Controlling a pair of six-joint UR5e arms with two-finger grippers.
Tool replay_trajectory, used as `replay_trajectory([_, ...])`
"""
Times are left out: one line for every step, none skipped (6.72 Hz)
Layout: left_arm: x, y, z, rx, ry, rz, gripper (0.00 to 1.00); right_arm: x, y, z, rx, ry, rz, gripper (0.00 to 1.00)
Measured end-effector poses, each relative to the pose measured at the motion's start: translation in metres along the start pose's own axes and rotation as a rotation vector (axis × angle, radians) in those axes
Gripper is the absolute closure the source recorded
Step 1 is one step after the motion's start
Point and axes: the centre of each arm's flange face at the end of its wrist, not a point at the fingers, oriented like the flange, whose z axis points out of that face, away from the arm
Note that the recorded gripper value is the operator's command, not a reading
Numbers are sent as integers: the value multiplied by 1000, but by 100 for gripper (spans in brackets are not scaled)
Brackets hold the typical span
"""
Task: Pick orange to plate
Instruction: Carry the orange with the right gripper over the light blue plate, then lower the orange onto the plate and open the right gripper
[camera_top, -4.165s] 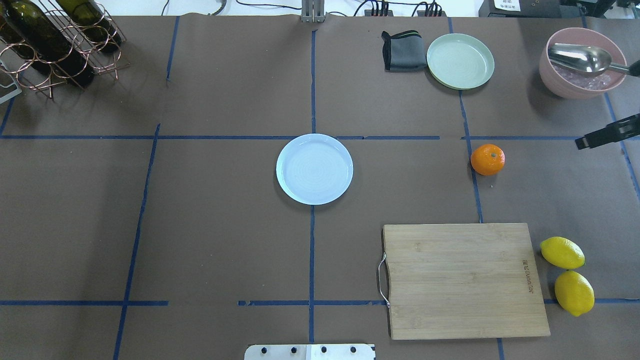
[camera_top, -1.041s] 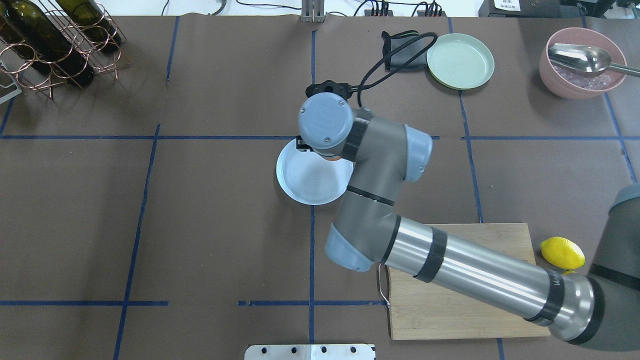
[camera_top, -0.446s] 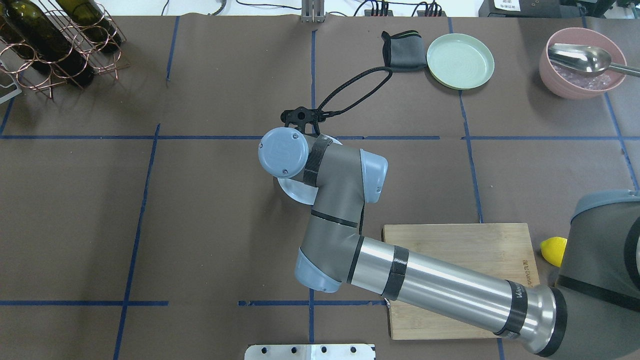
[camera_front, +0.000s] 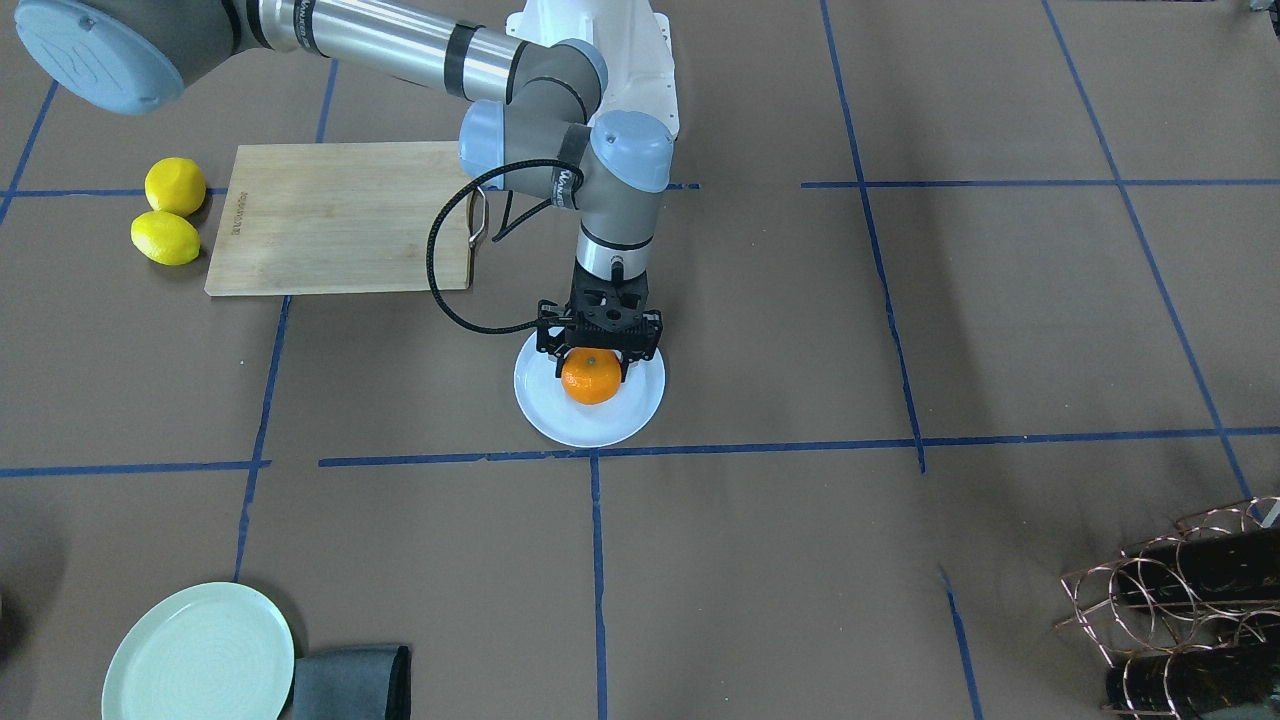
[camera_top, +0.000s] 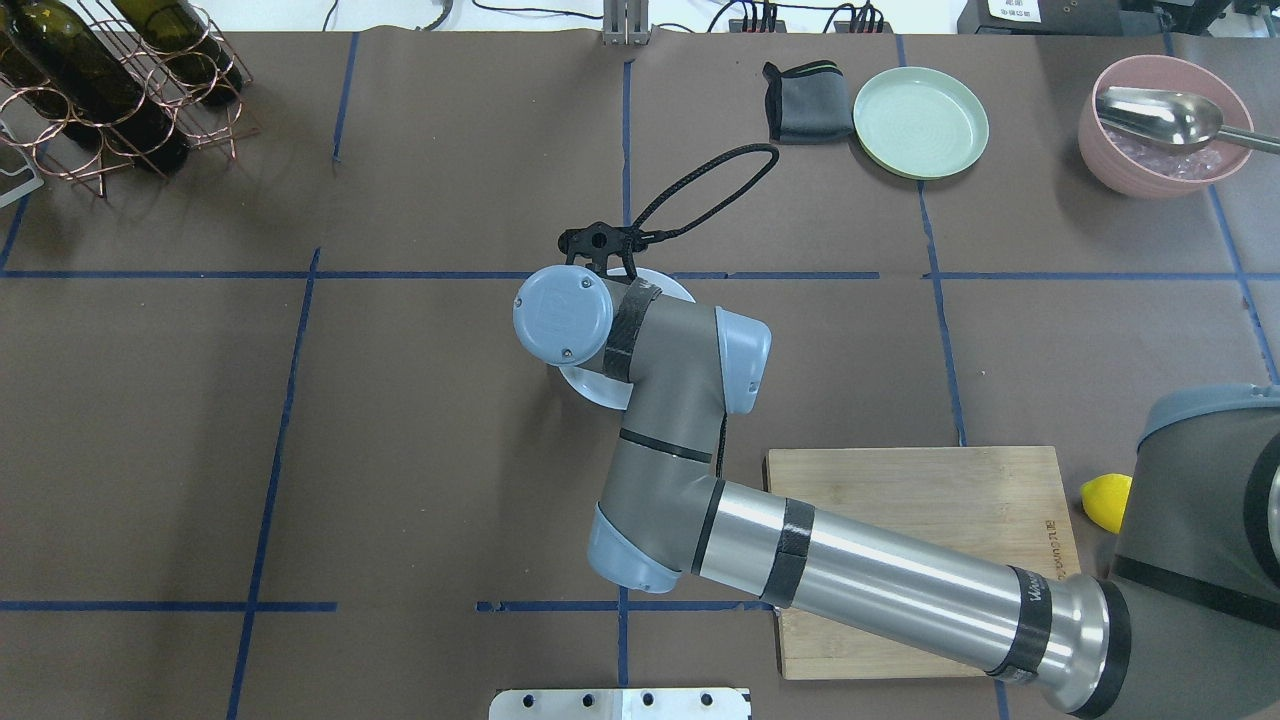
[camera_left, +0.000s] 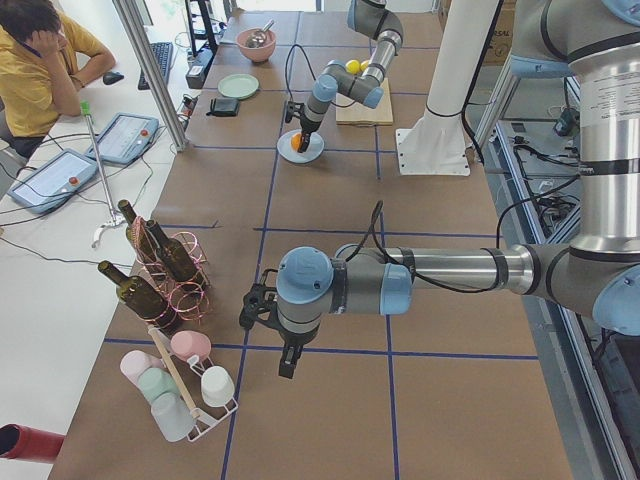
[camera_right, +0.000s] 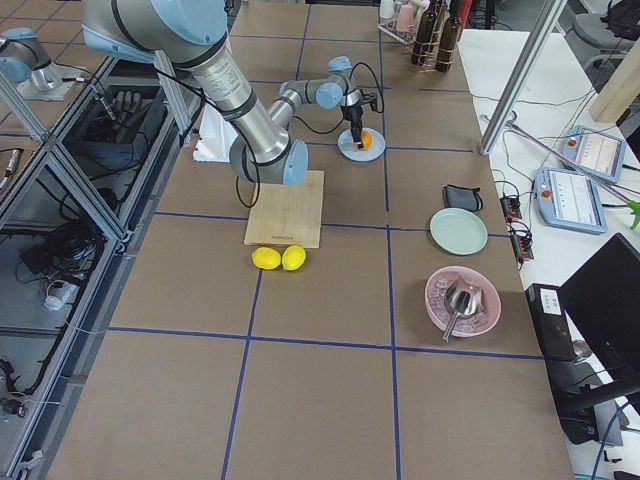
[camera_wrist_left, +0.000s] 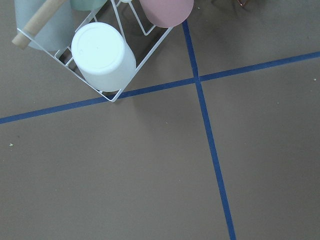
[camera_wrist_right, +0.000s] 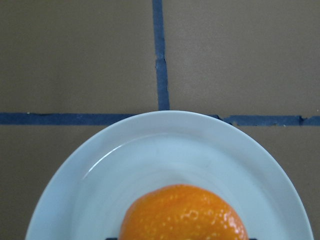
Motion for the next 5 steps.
replay_trajectory([0,0,0,0,0,0,0,-1,0,-3,2,-7,-1,0])
replay_trajectory([0,0,0,0,0,0,0,2,-8,-12,8,-20,0,0])
replay_trajectory([0,0,0,0,0,0,0,15,-34,-32,0,-39,-8,0])
replay_trajectory([0,0,0,0,0,1,0,52,-75,-52,-36,-57,-47,0])
replay_trajectory([0,0,0,1,0,2,0,113,-119,-66,-79,-84,-108,0])
